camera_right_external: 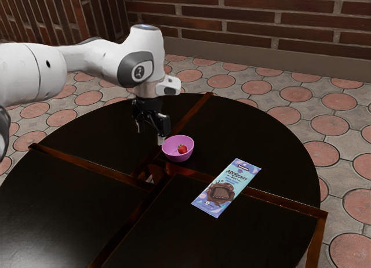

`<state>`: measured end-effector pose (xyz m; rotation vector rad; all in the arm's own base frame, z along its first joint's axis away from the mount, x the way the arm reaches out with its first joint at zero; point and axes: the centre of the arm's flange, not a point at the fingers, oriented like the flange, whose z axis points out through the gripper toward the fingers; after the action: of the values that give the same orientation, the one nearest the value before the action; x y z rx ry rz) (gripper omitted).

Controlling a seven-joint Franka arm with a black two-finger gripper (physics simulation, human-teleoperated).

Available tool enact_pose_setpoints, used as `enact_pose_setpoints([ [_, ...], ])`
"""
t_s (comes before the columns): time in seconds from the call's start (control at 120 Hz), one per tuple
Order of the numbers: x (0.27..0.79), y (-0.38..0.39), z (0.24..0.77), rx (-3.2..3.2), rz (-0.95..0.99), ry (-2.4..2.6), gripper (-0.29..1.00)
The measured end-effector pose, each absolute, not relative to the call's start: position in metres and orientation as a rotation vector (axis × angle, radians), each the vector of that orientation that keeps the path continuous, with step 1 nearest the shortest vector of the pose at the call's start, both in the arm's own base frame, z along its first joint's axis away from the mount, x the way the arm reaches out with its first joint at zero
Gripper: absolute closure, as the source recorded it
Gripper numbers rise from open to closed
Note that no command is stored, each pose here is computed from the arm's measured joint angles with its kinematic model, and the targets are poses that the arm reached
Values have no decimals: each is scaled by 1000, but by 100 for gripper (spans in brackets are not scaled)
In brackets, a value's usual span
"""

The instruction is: Take strawberry from the bowl

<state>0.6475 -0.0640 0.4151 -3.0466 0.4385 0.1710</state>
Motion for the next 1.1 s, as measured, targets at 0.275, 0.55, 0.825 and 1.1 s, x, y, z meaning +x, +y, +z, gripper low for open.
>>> enact_pose_setpoints([
  [0.275, 674, -58, 413, -3087, 10, 466, 0],
  [0.55, 712, -37, 372, -3156, -2, -367, 0],
  [0.825, 731, -22, 351, -3041, -8, -940, 6],
  [1.1, 750, -13, 328, -2935, -40, -1234, 28],
])
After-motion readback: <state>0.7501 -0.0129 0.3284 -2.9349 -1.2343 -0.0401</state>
